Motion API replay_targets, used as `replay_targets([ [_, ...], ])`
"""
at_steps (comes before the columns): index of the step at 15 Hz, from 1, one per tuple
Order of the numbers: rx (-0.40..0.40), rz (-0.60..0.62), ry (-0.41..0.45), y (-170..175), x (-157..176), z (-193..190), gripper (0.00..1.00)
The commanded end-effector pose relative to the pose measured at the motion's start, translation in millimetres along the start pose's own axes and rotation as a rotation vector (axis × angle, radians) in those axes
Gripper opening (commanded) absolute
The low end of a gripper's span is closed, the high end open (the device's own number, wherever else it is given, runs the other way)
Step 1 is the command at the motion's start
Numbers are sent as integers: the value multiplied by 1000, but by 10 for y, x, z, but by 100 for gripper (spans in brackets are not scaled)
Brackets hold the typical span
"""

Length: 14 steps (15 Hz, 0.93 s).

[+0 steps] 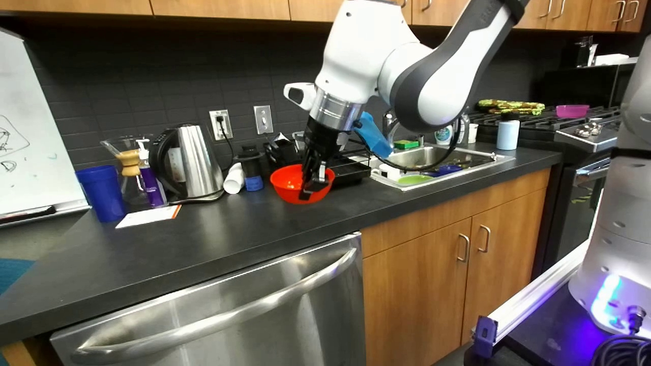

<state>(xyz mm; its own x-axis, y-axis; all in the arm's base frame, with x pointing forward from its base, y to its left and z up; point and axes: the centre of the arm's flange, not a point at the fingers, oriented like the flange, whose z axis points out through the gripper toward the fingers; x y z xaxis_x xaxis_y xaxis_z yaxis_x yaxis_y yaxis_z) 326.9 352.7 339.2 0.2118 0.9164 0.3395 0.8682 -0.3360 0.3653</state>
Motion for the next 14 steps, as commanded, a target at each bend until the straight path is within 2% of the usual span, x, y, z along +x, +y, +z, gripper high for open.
replay_targets([
  [1,2,-16,9,-259,180,173,1],
  [7,-7,-133,73,-709,383,149,1],
  [12,-23,-219,66,-1029,278,373,1],
  [14,-18,-202,45,-1121,197,443,1],
])
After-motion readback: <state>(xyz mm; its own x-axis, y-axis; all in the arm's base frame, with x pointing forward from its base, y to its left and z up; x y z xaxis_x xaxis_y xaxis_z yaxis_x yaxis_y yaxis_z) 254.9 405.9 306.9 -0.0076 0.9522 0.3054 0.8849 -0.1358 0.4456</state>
